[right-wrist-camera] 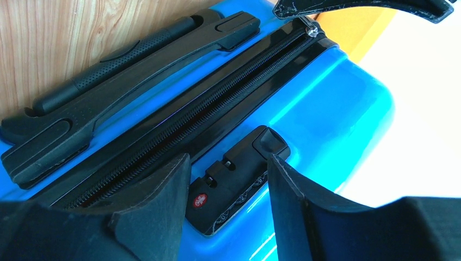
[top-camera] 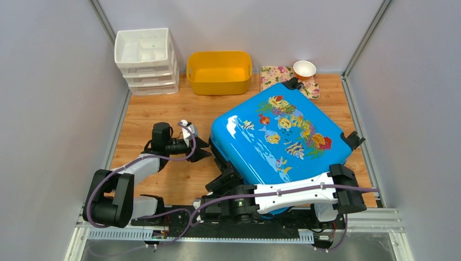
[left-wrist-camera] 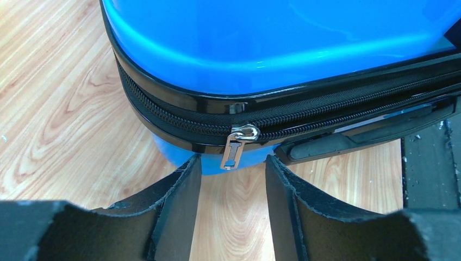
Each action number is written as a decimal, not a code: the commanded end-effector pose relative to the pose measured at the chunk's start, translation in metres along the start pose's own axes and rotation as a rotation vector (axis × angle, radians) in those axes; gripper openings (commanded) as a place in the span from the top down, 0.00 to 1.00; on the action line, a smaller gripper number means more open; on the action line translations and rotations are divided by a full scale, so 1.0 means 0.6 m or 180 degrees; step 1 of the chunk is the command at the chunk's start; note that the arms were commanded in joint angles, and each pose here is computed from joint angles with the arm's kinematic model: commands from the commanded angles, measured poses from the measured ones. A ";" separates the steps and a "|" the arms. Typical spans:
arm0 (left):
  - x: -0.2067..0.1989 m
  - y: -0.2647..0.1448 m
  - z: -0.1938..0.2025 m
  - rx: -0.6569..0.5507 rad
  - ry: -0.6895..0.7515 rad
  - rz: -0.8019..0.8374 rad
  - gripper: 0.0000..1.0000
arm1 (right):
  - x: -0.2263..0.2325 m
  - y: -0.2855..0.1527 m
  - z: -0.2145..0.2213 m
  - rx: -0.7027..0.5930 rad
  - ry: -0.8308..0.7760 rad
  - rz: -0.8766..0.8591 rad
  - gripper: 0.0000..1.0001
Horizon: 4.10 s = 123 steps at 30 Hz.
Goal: Open, take out, and arrange the luggage
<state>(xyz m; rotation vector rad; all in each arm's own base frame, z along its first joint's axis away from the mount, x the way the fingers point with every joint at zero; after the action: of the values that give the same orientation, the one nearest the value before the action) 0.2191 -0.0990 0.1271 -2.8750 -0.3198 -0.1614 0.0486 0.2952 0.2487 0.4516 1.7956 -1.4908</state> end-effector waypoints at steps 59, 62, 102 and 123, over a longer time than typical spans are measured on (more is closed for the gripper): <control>-0.027 0.030 -0.055 -0.0300 0.0034 -0.0347 1.00 | -0.034 -0.031 0.053 0.0409 -0.0216 0.0240 0.45; -0.019 0.026 -0.049 -0.0145 0.0021 -0.0467 1.00 | -0.034 -0.032 0.058 0.0429 -0.0217 0.0240 0.45; 0.290 0.227 -0.091 -0.0801 0.1432 0.0465 1.00 | -0.037 -0.063 0.077 0.0241 -0.0054 0.0017 0.49; 0.365 0.379 -0.101 -0.1109 0.1092 0.0413 0.48 | -0.053 -0.076 0.076 0.0087 0.0114 0.0131 0.31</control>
<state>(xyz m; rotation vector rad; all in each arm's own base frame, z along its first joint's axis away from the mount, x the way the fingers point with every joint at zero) 0.4742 -0.2940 0.1258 -3.0859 0.0692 -0.6870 0.0428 0.2698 0.2655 0.4225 1.8918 -1.5159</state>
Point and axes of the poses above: each gripper's point midway between its finger pads, its own y axis out along the fingers, its own x axis along the line the jaws close on, z = x × y, the point moved 10 cm from there along -y, back along the fingers, and after that the axes turned 15 degrees about y, right-handed, at the moved point
